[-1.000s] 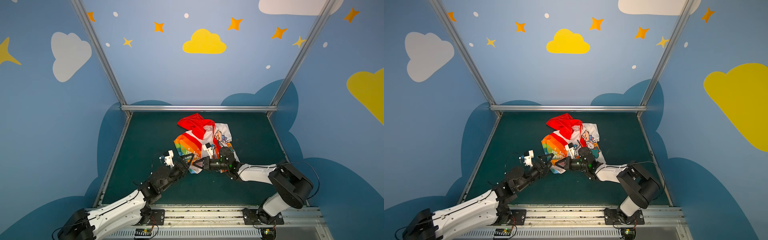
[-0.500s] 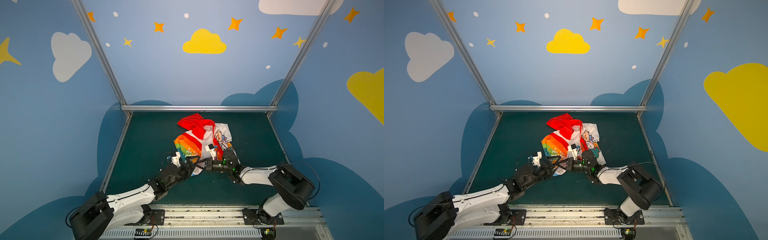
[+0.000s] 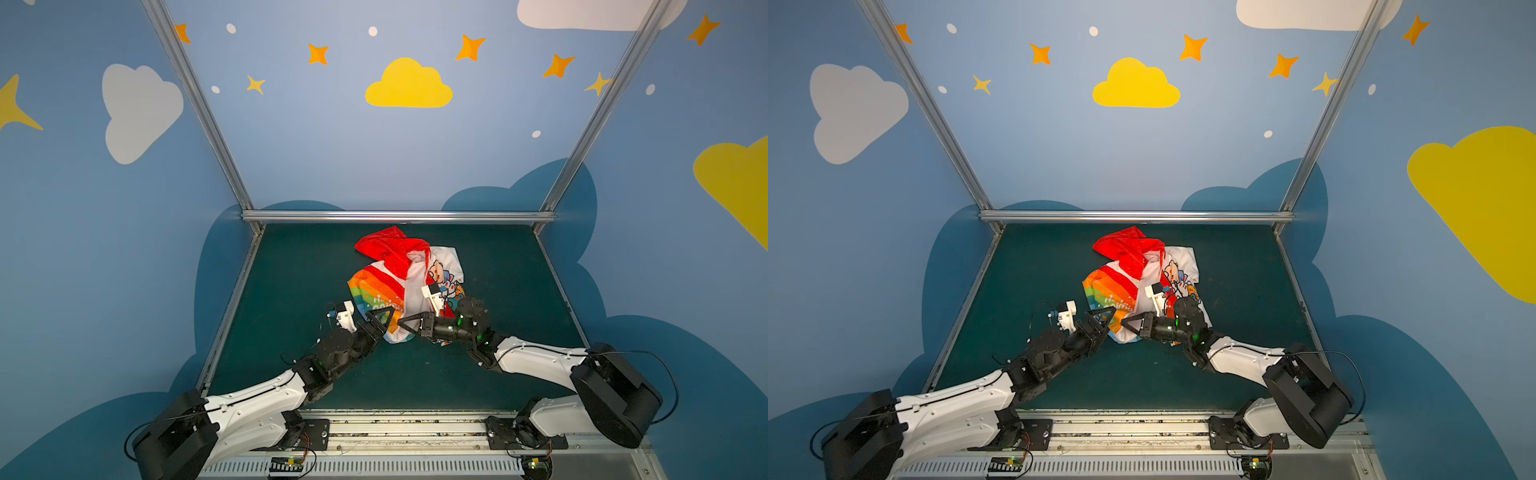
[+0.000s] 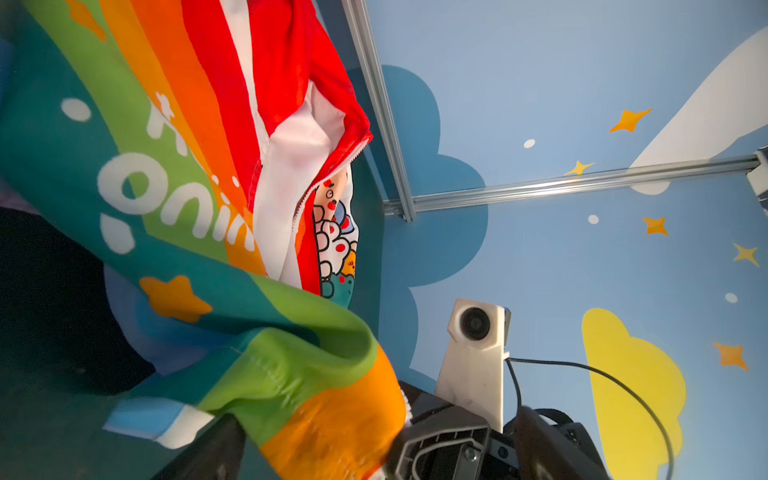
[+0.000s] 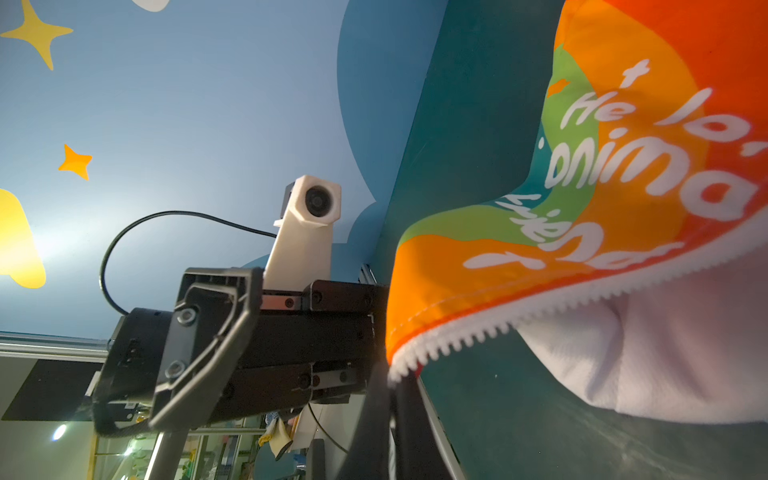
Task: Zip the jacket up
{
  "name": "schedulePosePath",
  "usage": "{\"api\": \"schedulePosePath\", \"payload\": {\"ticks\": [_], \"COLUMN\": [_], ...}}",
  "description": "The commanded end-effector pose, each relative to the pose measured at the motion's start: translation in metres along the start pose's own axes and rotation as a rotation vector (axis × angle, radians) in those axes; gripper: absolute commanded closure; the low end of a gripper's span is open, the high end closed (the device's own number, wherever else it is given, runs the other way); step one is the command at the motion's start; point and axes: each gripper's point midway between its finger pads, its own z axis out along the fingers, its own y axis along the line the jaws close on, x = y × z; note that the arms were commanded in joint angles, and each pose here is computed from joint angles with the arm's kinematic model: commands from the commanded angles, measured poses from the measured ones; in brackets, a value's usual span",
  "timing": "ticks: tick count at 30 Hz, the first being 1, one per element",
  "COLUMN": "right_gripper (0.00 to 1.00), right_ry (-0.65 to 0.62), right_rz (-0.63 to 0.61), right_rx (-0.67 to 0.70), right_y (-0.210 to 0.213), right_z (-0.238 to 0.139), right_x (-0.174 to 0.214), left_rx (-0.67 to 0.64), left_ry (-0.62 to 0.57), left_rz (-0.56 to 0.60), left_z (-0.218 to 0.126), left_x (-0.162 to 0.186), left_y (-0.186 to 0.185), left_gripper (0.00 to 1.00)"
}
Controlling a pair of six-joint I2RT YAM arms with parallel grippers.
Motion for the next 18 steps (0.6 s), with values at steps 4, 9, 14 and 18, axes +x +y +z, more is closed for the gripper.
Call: {"api": "schedulePosePath", "payload": {"ticks": [4, 9, 14, 18], "right_gripper": [1.0, 1.0, 1.0, 1.0], "right_ry": [0.009, 0.014, 0.004, 0.024], "right_rz": [-0.006, 0.021, 0.033, 0.021], "right_rx": [-0.065, -0.113, -0.075, -0.069], "right_y": [0.012, 0.01, 0.0, 0.0], "right_z": [0.012, 0.02, 0.015, 0.013], "right_x": [-0.007, -0.007, -0.005, 0.0], "left_rx": [-0.052, -0.088, -0.138, -0.138], "left_ry": [-0.047, -0.071, -0.12, -0.13], "left_rz": [0.013, 0.001, -0.048, -0.058], "left_z": [-0.006, -0.013, -0.018, -0.014], "left_x": [-0.009, -0.012, -0.019, -0.02], "left_y": [0.018, 0.034, 0.052, 0.053], "left_gripper": [0.01, 0.01, 0.02, 0.02]}}
